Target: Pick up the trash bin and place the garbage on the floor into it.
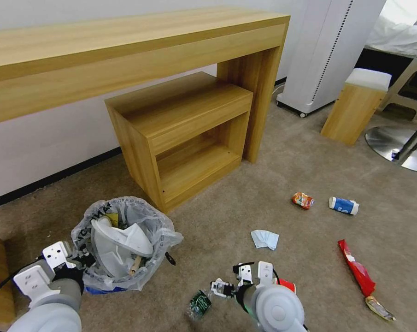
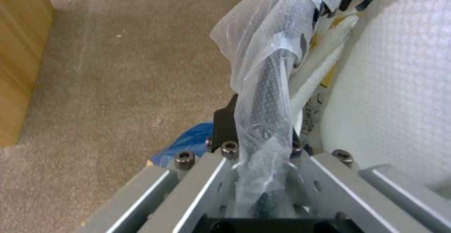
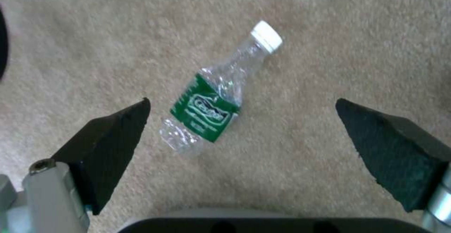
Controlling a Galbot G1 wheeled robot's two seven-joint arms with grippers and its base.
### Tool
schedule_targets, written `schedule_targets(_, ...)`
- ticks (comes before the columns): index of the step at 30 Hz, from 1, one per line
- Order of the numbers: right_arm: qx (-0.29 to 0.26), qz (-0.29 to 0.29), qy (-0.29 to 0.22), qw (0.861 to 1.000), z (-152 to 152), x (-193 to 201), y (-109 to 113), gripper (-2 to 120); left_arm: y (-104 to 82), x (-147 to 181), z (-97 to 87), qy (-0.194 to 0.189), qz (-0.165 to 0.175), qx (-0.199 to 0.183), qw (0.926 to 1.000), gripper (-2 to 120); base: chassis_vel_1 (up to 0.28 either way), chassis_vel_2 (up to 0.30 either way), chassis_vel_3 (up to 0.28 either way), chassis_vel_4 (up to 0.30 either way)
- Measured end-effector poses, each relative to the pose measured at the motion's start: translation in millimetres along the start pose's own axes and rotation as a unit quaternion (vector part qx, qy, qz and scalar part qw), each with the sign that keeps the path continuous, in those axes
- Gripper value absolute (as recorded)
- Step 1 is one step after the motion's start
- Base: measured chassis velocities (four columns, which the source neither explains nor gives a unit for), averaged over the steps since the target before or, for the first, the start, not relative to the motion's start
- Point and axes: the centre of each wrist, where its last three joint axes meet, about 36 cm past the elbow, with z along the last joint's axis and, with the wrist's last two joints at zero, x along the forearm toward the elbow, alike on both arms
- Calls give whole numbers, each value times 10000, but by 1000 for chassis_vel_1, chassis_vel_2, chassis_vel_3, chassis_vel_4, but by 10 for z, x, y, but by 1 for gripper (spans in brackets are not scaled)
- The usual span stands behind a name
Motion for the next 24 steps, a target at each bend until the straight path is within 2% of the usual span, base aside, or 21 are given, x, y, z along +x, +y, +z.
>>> schedule_targets(13, -259, -37, -80, 9996, -259, 1, -32, 100, -3, -19, 13, -5, -37, 16, 10000, 0, 0, 0, 0, 0)
schedule_targets(15, -453, -9, 0, 9990, -350, -109, -102, 100, -16, -38, 26, 1, -49, 18, 10000, 0, 0, 0, 0, 0)
schedule_targets(24, -845, -158, 192, 9961, -505, -416, -107, 100, -33, -70, 65, 34, -98, 19, 9999, 0, 0, 0, 0, 0)
